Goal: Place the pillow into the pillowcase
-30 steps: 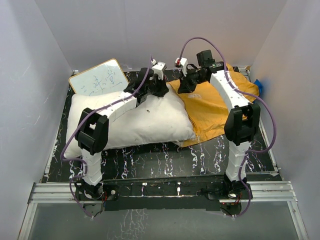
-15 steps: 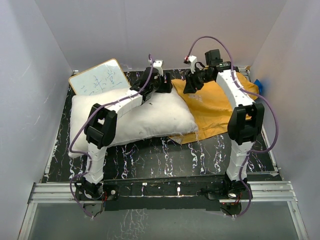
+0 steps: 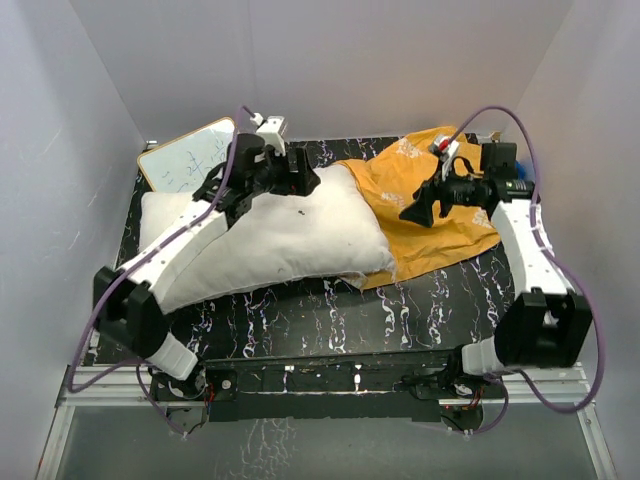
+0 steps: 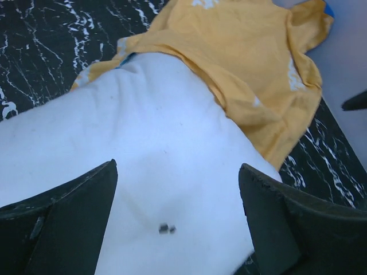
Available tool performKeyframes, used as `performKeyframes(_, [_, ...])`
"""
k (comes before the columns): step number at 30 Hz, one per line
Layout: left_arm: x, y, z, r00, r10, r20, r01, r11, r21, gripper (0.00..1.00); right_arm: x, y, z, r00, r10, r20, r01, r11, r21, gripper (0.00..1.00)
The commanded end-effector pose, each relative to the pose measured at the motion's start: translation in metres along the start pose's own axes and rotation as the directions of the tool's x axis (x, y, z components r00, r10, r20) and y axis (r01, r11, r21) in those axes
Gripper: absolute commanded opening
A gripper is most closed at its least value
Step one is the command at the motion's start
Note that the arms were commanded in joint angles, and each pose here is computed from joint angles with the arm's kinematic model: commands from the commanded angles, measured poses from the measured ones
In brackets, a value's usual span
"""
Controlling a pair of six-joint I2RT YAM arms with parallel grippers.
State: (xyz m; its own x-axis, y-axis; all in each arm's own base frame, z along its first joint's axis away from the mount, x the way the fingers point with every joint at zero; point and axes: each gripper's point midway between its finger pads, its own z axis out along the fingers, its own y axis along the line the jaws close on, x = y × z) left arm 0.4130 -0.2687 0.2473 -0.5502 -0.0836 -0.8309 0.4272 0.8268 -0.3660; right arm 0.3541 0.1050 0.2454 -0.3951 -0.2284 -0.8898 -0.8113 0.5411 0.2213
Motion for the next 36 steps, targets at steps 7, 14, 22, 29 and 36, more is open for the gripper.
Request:
performKeyframes(7, [0.100, -0.112, -0.063, 0.701, 0.708, 0.082, -0.688, 0.641, 0.341, 0.91, 0.045, 0.023, 0.007, 0.994, -0.102, 0.042, 0.102, 0.995, 0.008, 0.87])
performKeyframes(14, [0.141, -0.108, -0.010, 0.386, 0.922, 0.009, -0.866, 0.359, 0.348, 0.97, 0.066, 0.007, 0.019, 0.987, 0.159, -0.022, -0.158, 0.987, 0.026, 0.78])
performKeyframes(22, [0.161, -0.064, 0.040, 0.228, 0.960, -0.164, -0.940, 0.261, 0.220, 0.91, 0.091, -0.008, 0.028, 0.954, 0.287, -0.082, -0.281, 0.957, 0.079, 0.69])
performKeyframes(29, [0.153, -0.065, 0.027, 0.408, 0.907, -0.106, -0.895, 0.420, 0.148, 0.00, 0.106, -0.021, 0.046, 0.933, 0.340, -0.118, -0.322, 0.935, 0.148, 0.49])
performKeyframes(36, [0.125, -0.061, 0.000, 0.667, 0.745, 0.020, -0.741, 0.660, 0.123, 0.00, 0.111, -0.030, 0.075, 0.935, 0.308, -0.177, -0.271, 0.940, 0.205, 0.50])
